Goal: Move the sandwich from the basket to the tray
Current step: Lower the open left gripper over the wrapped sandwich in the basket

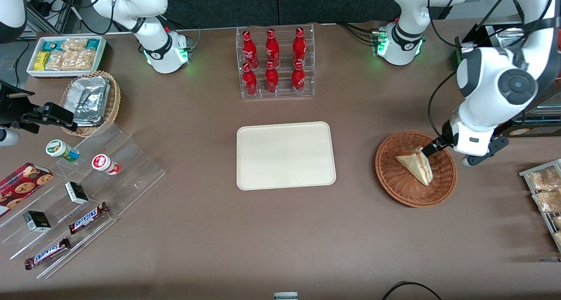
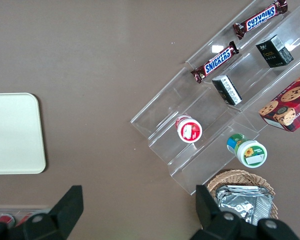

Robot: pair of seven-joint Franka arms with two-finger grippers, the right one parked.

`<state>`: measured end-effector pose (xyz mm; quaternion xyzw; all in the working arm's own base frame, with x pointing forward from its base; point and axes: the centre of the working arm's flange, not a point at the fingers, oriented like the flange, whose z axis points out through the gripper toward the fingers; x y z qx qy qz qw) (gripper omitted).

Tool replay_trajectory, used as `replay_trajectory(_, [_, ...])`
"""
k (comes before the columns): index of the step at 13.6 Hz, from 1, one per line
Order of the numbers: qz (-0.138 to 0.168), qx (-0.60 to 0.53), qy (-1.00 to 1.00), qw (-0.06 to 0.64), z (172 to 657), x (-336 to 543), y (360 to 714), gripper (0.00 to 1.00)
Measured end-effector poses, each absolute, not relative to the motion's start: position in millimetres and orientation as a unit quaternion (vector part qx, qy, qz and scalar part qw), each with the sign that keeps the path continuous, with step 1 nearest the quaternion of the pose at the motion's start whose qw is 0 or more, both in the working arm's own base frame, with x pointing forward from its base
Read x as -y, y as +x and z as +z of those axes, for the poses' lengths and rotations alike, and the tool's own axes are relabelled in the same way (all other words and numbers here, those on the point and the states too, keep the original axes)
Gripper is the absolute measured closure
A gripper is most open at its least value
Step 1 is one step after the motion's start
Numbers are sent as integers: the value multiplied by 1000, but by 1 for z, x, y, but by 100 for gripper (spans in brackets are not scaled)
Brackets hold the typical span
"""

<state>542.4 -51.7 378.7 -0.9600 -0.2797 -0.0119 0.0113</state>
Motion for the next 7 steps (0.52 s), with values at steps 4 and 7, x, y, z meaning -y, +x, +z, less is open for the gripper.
replay_trajectory(4, [-23,326,-945,2,350,50,534,0])
replay_trajectory(7, [-27,332,-943,-1,326,50,529,0])
